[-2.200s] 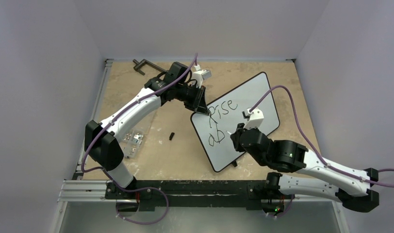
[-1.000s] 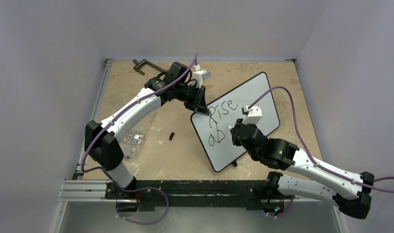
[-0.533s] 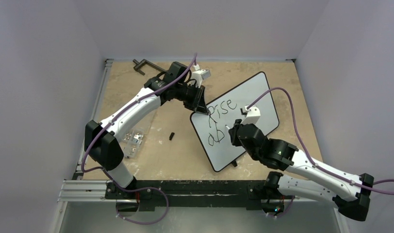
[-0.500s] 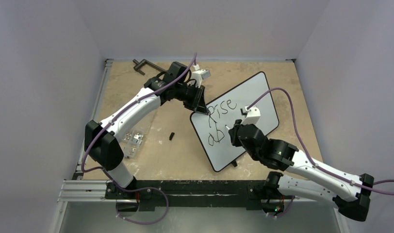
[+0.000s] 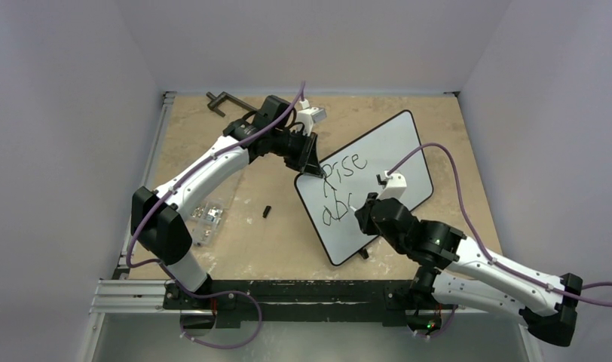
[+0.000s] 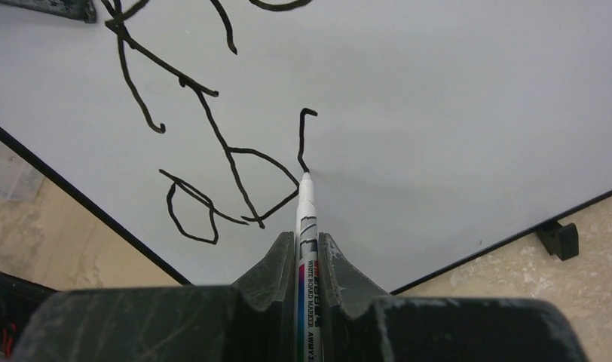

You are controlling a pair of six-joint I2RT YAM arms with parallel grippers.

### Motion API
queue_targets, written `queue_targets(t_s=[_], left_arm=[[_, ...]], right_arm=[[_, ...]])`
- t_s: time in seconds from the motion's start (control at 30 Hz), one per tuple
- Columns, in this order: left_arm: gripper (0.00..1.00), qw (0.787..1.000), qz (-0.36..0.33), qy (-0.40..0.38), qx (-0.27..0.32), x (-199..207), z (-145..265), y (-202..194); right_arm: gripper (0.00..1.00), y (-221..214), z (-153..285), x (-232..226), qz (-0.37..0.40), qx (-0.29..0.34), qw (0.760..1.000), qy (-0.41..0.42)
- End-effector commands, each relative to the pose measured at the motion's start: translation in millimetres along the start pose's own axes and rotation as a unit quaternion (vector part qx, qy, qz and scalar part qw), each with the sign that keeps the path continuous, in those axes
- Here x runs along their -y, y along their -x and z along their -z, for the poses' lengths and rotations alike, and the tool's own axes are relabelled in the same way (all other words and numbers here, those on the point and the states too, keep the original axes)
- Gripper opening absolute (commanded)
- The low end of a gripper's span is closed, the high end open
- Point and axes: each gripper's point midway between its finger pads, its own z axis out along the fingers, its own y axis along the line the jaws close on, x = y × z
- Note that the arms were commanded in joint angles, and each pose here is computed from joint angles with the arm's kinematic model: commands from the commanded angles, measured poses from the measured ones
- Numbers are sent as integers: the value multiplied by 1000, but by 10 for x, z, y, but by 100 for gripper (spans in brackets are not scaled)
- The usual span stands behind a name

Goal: Write a sentence on the whiteboard

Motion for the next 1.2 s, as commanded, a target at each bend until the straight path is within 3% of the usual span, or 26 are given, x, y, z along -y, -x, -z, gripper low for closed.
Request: queue_targets(t_s=[0.0, 0.7, 1.17], left_arm=[[0, 998, -39, 16, 52, 34, 119, 262], [0, 998, -40, 16, 52, 43, 126, 265], [0, 998, -40, 15, 53, 48, 131, 268]], right_arm=[[0, -163, -34, 131, -6, -35, 998, -47], [0, 479, -100, -26, 36, 39, 994, -94], [0, 676, -108, -226, 40, 58, 995, -66]])
